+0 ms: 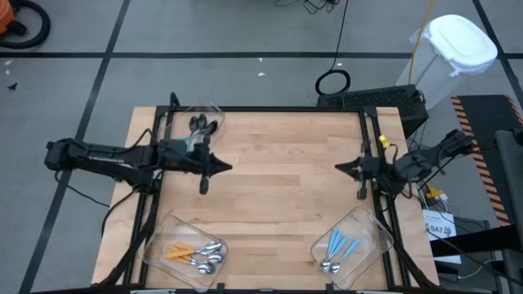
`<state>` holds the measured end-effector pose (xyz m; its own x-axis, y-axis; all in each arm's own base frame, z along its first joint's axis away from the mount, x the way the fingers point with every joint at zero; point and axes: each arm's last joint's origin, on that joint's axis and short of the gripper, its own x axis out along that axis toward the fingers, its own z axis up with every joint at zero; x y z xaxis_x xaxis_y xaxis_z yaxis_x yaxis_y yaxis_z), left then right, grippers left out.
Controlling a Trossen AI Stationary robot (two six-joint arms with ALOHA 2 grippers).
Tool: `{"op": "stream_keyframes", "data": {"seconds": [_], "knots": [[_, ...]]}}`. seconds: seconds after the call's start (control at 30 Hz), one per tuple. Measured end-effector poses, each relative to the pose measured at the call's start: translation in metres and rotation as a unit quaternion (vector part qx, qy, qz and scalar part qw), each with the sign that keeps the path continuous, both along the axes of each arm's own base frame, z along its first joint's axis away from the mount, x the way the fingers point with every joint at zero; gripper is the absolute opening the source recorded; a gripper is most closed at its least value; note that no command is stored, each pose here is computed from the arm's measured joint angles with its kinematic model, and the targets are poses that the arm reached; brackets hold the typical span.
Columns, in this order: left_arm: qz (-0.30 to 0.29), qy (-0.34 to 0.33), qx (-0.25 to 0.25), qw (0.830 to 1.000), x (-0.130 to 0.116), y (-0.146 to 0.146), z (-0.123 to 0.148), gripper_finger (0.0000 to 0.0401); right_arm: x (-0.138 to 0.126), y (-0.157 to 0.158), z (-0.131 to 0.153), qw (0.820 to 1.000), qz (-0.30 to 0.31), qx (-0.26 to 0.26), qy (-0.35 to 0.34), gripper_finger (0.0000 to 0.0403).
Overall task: Sort silverware by color (type)
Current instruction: Return to Home Position
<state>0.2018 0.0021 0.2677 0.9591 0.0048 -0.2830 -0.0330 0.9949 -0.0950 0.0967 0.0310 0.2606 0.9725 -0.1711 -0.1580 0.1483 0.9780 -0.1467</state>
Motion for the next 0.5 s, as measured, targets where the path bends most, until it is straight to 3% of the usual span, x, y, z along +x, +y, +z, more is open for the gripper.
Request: {"op": "stream_keyframes", "data": {"seconds": [0.33, 0.5], "knots": [[-0.031, -0.002, -0.031, 0.999, -0.027, -0.022, -0.039, 0.0000, 0.013, 0.007, -0.074, 0.996, 0.012, 0.047, -0.073, 0.0000], [-0.017, -0.024, -0.024, 0.999, -0.043, -0.031, -0.045, 0.0000, 0.012, 0.007, -0.081, 0.989, 0.012, 0.071, -0.130, 0.0000]]}}
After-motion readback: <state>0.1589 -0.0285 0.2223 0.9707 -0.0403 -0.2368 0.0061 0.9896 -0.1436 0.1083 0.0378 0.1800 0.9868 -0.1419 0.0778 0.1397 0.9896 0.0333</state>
